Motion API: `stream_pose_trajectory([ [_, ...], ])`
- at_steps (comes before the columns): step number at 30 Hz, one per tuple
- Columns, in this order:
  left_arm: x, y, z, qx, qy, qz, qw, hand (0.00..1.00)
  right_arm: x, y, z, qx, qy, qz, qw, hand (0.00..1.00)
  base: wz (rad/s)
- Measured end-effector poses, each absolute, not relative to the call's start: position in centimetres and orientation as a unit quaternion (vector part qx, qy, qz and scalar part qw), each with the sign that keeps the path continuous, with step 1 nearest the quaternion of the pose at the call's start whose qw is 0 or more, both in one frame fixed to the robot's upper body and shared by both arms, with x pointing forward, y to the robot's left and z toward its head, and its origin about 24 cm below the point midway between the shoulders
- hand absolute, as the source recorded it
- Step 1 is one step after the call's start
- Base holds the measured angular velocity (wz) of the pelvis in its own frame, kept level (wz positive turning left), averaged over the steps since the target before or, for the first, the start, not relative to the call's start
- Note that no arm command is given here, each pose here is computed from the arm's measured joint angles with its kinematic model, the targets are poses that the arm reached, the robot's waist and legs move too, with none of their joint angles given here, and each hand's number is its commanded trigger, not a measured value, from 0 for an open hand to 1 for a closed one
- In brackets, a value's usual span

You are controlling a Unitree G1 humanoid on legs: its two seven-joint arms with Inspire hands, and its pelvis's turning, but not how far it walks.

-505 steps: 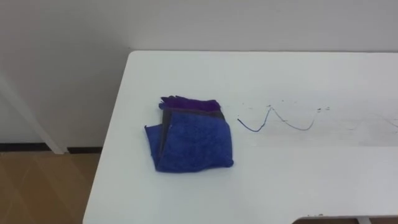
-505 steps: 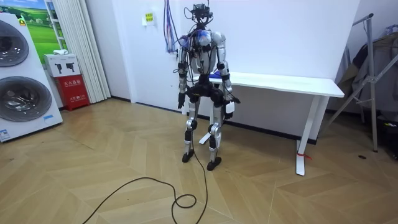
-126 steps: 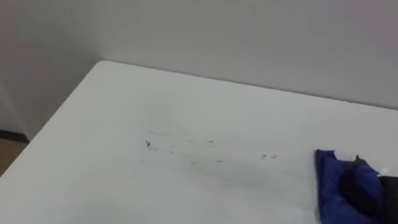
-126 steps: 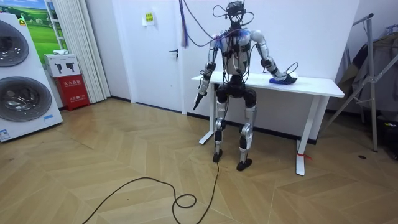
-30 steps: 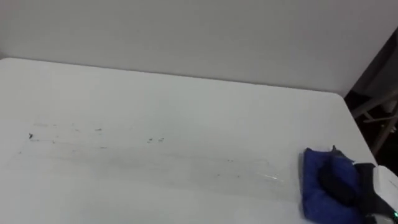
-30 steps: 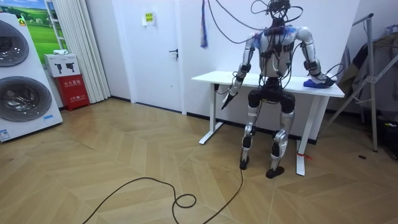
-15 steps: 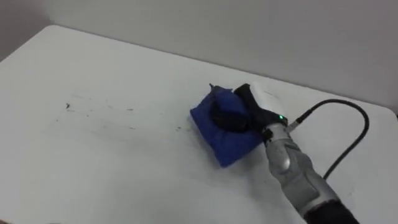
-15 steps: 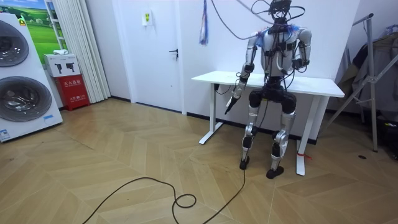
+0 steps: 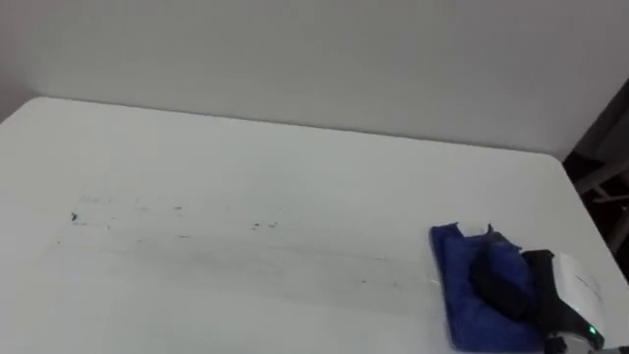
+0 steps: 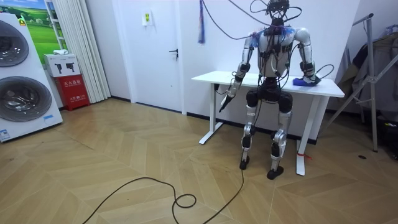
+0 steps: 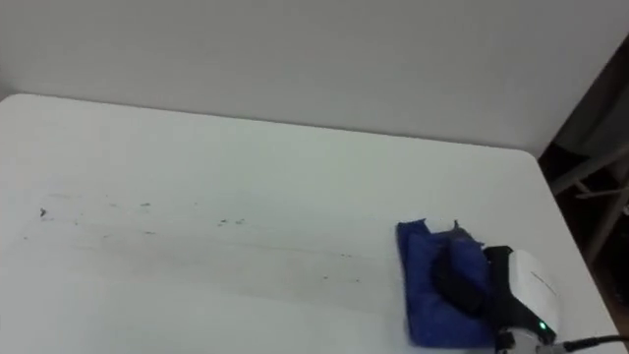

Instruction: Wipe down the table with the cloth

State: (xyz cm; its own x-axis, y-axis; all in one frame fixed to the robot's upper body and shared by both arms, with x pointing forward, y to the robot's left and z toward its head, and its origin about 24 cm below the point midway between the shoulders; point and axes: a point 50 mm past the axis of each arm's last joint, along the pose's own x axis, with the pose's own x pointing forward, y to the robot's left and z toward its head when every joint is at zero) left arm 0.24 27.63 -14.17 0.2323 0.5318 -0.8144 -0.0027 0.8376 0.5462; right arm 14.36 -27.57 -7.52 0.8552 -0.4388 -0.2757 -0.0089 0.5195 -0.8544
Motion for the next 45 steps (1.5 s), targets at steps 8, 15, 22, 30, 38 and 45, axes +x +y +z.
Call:
stream_pose_trajectory([
  [8,3.1,25.8,-14.5,0.230,0.564,0.157,0.777,0.00,16.6,-25.0,-6.8,-0.468,0.217,-0.113,0.849,0.00,-0.21],
  [15,5.2,24.1,-14.9,0.215,0.546,0.136,0.798,0.00,19.8,-20.3,-4.9,-0.492,0.147,-0.007,0.858,0.00,-0.03],
  [22,4.1,24.2,-15.0,0.213,0.556,0.139,0.791,0.00,20.7,-18.7,-4.6,-0.498,0.115,0.015,0.859,0.00,0.00],
  [30,4.7,24.0,-14.9,0.177,0.541,0.154,0.808,0.00,20.4,-18.8,-4.6,-0.475,0.108,0.025,0.873,0.00,-0.02],
  [38,5.4,24.3,-14.7,0.165,0.525,0.148,0.821,0.00,20.6,-19.8,-3.5,-0.435,0.106,0.016,0.894,0.00,-0.03],
  [45,4.8,24.4,-15.0,0.152,0.533,0.147,0.819,0.00,21.2,-22.1,-0.9,-0.407,0.073,-0.048,0.909,0.00,-0.11],
])
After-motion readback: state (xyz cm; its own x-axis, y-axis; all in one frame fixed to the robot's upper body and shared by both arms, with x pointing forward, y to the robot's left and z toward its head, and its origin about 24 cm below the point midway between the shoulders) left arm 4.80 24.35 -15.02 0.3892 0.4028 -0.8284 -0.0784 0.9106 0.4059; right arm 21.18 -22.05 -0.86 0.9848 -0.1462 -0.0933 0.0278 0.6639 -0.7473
